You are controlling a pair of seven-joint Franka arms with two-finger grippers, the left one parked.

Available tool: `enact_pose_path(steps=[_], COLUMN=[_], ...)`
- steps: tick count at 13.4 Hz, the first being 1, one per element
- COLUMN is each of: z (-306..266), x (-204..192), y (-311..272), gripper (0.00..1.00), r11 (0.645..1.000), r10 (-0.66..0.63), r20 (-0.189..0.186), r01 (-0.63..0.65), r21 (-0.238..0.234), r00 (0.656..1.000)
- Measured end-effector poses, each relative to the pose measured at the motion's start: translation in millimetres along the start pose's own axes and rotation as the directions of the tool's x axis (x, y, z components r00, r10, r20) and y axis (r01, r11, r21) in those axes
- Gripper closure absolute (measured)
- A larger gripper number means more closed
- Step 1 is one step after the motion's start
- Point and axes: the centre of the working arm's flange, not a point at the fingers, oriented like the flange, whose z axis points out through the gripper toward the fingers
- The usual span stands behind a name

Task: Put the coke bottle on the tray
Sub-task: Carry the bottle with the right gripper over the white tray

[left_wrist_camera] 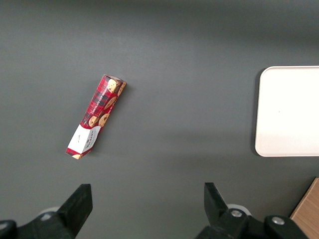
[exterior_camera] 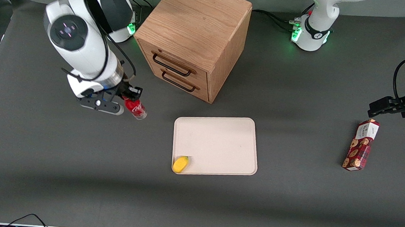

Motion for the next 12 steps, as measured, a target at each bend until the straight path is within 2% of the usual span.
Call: enact_pose_path(steps=[3,7,10,12], z=[-14,49,117,162], x=[-13,-1,28,37], y=[-46,-120,-144,-151], gripper=[0.66,0.66,0.66,0.66], r11=[0.997,0.997,0.995,0.997], r10=[0.058,0.077,0.084,0.079], r20=[-0.003,-0.001,0.033,0.045], r01=[-0.057,-0.077,-0.085,-0.08], r21=[0.054,0.019,0.042,0.016], r00=[0.998,0.997,0.996,0.996])
